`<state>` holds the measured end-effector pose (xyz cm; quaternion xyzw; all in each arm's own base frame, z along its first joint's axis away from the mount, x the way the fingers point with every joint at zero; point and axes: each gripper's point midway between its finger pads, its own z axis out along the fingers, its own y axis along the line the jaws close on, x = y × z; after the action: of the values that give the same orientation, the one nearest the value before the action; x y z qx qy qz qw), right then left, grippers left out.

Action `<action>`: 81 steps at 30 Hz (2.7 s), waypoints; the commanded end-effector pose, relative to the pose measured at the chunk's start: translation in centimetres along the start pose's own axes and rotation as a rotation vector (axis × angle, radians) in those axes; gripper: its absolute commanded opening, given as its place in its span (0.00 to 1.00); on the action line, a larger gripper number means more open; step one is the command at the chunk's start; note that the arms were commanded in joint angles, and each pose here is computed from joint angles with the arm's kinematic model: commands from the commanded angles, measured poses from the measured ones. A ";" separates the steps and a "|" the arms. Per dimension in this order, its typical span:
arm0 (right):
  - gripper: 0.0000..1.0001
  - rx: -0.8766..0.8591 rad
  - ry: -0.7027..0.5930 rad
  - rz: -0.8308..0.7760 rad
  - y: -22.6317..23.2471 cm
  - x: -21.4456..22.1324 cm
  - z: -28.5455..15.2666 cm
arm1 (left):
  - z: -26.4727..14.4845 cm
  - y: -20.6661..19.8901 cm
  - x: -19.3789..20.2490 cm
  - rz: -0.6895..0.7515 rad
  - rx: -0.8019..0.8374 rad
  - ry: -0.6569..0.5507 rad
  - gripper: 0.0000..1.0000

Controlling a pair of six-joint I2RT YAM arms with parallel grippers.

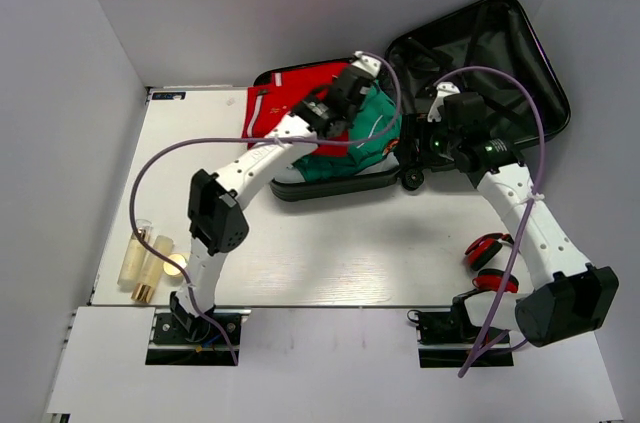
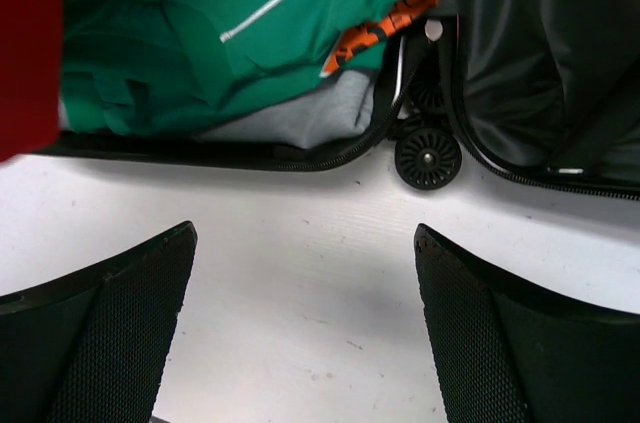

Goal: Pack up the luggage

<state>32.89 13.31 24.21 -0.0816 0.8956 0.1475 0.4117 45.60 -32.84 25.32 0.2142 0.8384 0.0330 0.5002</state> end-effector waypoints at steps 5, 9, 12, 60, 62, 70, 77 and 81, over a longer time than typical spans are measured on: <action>0.90 0.032 0.021 0.040 -0.8 1.3 0.1 | -1.4 -3.1 -10.0 -0.357 0.037 -0.331 0.00; 0.90 0.079 0.043 0.050 -1.8 2.2 0.3 | -0.9 -4.0 -10.8 -0.478 0.059 -0.354 0.00; 0.90 0.094 0.052 0.056 -2.2 2.6 0.5 | 0.4 -5.3 -8.7 -0.475 0.067 -0.313 0.53; 0.00 0.107 0.432 -0.038 -3.2 1.4 11.9 | -6.1 4.5 16.2 -0.593 0.126 0.301 0.00; 0.00 0.096 0.478 -0.016 -3.3 2.6 12.1 | -6.2 4.4 16.8 -0.582 0.116 0.316 0.00; 0.89 -0.028 0.308 -0.117 -0.9 -2.1 8.2 | -9.9 9.4 15.2 -0.432 -0.031 0.312 0.88; 0.90 -0.193 0.101 -0.169 2.6 -4.7 1.8 | -18.9 19.8 20.4 -0.390 -0.300 0.392 1.00; 0.90 -0.198 0.089 -0.155 2.7 -3.6 0.3 | -20.8 21.3 27.0 -0.290 -0.315 0.456 1.00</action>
<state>35.45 15.57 28.59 -0.1869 0.8852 0.1821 0.3852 27.42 -2.72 23.13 -0.0628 0.9128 0.0777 0.3961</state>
